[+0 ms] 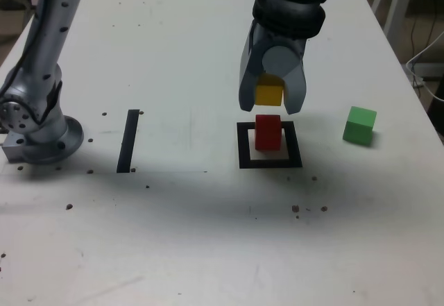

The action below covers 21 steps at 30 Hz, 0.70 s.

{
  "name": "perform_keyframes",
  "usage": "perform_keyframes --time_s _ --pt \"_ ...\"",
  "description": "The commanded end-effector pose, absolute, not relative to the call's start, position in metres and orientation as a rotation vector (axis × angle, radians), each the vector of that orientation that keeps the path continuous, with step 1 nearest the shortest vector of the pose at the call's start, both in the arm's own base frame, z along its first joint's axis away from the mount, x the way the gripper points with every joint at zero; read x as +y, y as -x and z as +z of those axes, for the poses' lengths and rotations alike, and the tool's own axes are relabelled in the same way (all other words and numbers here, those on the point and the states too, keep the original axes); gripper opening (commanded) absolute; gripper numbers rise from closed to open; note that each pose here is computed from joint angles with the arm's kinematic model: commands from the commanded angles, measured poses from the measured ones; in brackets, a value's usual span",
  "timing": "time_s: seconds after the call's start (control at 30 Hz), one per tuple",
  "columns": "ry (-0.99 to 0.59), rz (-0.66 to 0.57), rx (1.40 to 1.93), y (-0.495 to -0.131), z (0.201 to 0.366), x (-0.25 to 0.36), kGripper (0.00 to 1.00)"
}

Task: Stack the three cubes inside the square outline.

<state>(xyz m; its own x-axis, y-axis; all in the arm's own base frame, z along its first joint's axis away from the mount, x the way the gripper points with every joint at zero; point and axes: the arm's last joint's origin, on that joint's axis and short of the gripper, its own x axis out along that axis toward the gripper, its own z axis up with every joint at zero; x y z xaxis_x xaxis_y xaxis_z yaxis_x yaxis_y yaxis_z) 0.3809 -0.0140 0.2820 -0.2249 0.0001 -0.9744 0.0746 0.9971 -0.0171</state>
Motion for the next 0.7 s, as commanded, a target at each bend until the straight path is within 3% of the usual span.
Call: perform_keyframes --time_s 0.0,0.67 --pt "-0.038 -0.077 1.788 -0.38 0.283 -0.009 0.28" --pt "0.028 -0.147 1.816 -0.387 0.256 -0.008 0.28"
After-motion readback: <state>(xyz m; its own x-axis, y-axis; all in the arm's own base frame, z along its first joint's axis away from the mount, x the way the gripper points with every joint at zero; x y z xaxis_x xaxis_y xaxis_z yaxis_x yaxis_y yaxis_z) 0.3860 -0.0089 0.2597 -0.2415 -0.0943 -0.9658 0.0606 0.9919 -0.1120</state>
